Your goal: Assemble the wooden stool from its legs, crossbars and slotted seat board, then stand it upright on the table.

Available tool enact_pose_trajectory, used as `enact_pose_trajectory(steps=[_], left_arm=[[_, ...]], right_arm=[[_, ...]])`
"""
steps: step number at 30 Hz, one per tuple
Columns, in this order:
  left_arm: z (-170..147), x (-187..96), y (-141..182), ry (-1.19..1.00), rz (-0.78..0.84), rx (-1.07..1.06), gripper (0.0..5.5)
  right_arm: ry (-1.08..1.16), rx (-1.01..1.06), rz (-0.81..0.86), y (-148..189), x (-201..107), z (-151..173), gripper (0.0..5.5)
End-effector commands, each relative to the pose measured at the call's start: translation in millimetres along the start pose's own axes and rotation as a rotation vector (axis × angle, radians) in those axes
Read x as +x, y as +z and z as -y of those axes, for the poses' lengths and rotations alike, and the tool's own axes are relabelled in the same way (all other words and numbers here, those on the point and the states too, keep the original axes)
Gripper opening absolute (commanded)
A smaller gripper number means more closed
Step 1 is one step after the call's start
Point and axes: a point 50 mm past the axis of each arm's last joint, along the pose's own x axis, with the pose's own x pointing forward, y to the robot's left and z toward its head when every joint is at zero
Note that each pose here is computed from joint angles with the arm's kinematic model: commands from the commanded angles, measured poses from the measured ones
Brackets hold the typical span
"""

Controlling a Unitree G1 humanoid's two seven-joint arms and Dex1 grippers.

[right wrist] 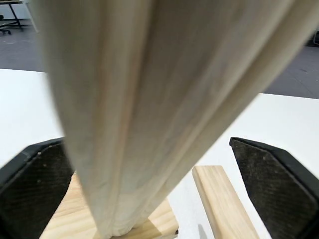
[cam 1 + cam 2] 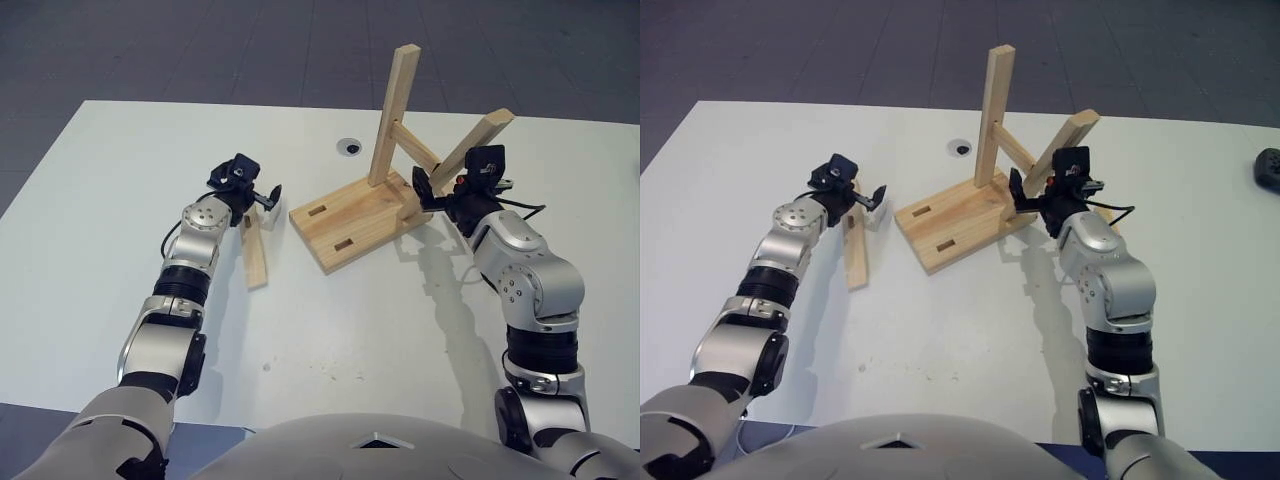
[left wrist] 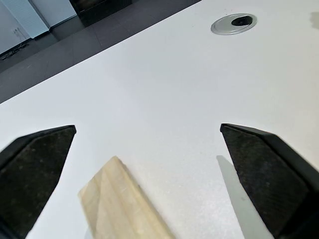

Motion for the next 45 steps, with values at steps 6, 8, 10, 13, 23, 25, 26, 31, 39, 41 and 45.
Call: enact_pose_trajectory(steps=[6,8,10,13,23,25,26,31,39,41,45], left_arm=[[13.4,0.9,7.8,-0.063,0.025,0.027,5.40],[17.1,1.2,8.9,-0.075,0.028,0.028,5.40],[19.4,0.1,7.7,-0.080,0.027,0.033,5.40],[22.8,-1.6,2.9,-0.092,0.014,0.032,5.40],[42.2,-13.4,-18.2,-0.196,-0.047,0.187,5.40],[44.4,-16.1,-18.8,-0.201,-0.044,0.191,5.40],[45.4,-17.1,-18.7,-0.201,-0.042,0.190,5.40],[50.9,-20.8,-14.1,-0.213,-0.022,0.204,5.40],[64.7,-40.2,8.5,-0.256,0.066,0.238,5.40],[67.3,-47.1,12.2,-0.262,0.077,0.240,5.40],[73.3,-56.9,12.5,-0.262,0.072,0.210,5.40]], right_arm=[[0.312,-0.317,0.072,21.8,33.0,19.9,5.39],[0.236,-0.396,0.110,29.0,40.0,31.1,5.39],[0.183,-0.440,0.173,37.7,43.8,34.5,5.39],[0.151,-0.492,0.202,37.2,44.0,33.1,5.39],[0.374,-0.208,-0.046,-17.4,-18.0,22.5,5.39],[0.361,-0.184,-0.076,-24.6,-25.6,20.8,5.39],[0.352,-0.176,-0.090,-27.7,-28.3,20.3,5.39],[0.235,-0.177,-0.155,-38.2,-36.6,27.5,5.39],[0.002,-0.320,-0.195,-43.5,-30.1,42.9,5.39],[-0.003,-0.313,-0.185,-43.1,-29.5,40.1,5.39],[-0.001,-0.305,-0.172,-45.6,-30.8,33.9,5.39]])
